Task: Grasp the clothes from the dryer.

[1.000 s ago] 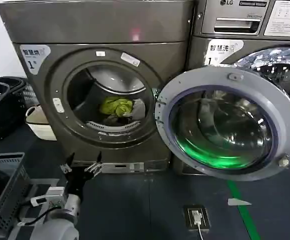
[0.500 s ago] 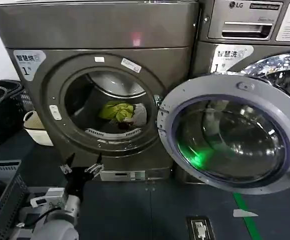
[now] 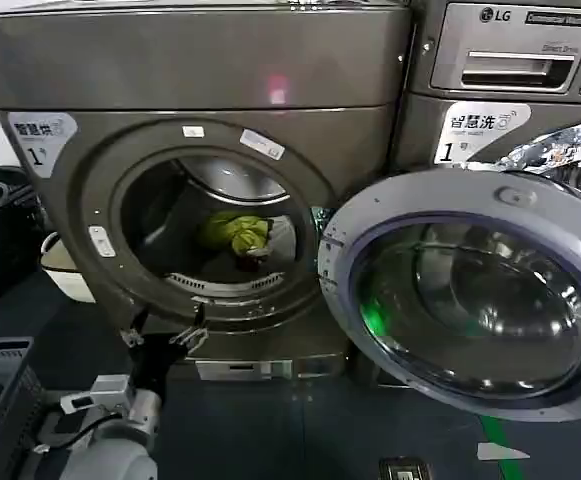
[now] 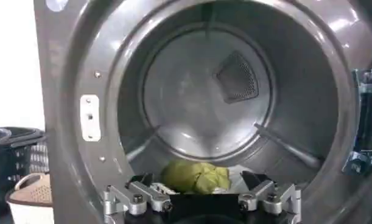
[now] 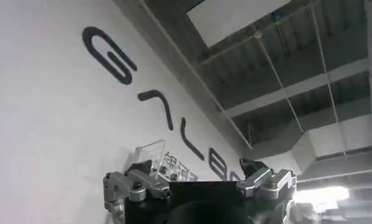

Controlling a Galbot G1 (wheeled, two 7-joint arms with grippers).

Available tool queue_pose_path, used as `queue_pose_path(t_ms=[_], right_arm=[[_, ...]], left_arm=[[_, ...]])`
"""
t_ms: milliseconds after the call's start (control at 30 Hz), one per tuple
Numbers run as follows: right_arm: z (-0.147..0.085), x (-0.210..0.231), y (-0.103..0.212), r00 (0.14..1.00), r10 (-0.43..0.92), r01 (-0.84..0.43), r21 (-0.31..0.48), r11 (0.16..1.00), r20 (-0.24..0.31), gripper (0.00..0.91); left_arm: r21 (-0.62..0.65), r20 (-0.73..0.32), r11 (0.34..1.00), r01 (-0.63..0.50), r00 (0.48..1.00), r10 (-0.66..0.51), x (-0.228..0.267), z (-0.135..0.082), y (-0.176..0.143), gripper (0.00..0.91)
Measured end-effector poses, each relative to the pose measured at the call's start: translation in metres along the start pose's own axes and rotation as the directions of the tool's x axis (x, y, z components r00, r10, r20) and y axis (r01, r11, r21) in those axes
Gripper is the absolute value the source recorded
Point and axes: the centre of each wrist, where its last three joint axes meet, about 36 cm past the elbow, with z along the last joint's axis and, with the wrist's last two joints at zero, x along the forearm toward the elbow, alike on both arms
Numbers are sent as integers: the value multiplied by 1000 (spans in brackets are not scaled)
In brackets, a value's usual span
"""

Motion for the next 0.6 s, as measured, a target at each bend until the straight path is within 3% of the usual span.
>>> queue_pose_path(t_ms=[600], right_arm=[[0, 2, 5, 1000, 13, -13, 5, 1000, -19, 907]], left_arm=[[-8, 20, 999, -34, 999, 34, -6, 1, -1, 907]])
